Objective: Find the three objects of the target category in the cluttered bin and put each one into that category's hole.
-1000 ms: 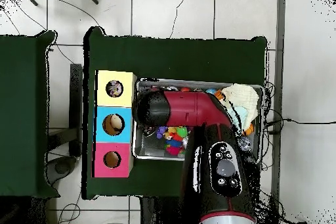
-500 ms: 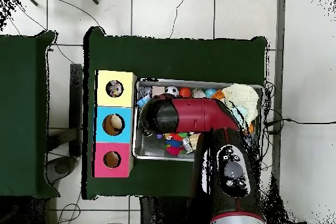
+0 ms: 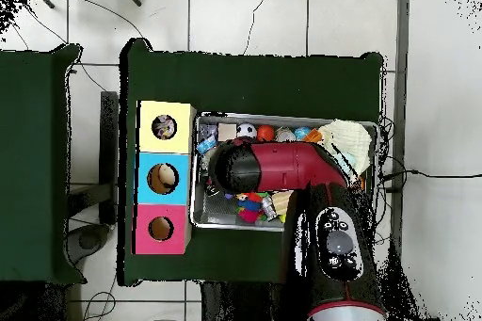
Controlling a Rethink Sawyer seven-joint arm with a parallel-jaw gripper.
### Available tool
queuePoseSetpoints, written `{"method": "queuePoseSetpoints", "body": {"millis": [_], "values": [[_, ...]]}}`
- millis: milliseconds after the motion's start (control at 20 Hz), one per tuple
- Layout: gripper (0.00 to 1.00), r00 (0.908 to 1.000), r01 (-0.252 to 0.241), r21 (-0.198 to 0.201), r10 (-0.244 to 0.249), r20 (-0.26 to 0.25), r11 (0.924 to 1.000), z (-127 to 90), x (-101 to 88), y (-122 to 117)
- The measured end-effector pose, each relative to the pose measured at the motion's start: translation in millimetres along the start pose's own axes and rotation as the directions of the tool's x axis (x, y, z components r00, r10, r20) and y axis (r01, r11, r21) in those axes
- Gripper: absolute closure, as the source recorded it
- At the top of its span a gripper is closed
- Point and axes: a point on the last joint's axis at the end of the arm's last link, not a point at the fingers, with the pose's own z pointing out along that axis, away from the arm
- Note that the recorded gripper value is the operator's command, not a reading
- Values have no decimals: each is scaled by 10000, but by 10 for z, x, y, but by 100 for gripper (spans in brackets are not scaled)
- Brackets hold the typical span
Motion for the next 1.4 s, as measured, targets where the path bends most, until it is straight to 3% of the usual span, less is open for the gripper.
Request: {"method": "queuePoseSetpoints", "body": {"millis": [400, 700, 1100, 1400], "values": [[0, 9993, 266, 5, -266, -250, 9996, 171, 108, 19], [0, 9989, 304, -231, -312, -347, 9993, 383, 165, 39], [0, 9989, 381, -635, -398, -255, 9973, 886, 331, 12], [0, 9988, 483, -819, -488, -42, 9955, 1189, 296, 29]]}}
